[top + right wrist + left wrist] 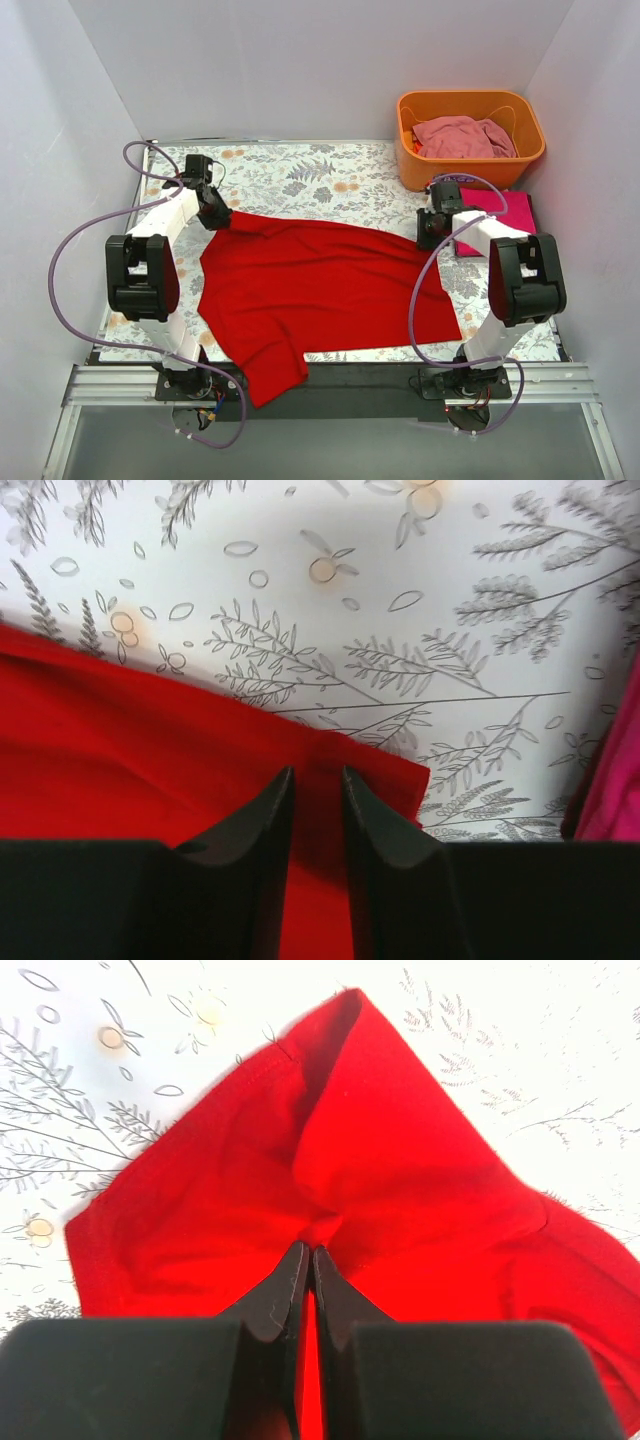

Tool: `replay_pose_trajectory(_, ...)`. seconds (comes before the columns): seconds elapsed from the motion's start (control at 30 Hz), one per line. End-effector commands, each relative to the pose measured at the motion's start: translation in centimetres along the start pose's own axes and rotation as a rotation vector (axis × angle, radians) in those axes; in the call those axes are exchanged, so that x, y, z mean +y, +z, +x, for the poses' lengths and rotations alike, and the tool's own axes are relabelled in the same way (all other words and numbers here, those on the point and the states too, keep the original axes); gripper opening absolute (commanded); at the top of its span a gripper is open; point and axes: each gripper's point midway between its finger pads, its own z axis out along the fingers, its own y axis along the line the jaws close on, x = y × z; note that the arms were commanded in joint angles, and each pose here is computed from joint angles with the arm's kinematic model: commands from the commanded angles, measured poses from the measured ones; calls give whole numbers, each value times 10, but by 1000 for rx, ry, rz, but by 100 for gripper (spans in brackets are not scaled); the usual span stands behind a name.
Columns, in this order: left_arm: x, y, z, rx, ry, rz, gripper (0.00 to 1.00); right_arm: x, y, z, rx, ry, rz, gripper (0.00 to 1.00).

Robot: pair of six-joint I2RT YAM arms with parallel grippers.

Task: Fold and stack the t-shirts
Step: Flatten the tshirt out

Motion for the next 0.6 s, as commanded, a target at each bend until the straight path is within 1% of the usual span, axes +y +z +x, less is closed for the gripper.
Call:
replay_pose_trajectory(0.0,-5,-23,-18,-75,-7,24,0,3,-18,-34,-135,89,-105,33)
replay_pose_trajectory(0.13,-6,-20,-16,-65,-10,31,0,-1,-15,-38,-131,101,-147,33)
replay_pose_trajectory(0.3,-5,-19,-16,-64,-8,27,0,1,-4,-21,-75,113,-173,29)
replay_pose_trajectory(0.57,-6,-19,-14,-58,-9,38,0,4,7,0,-9,119,-196,31)
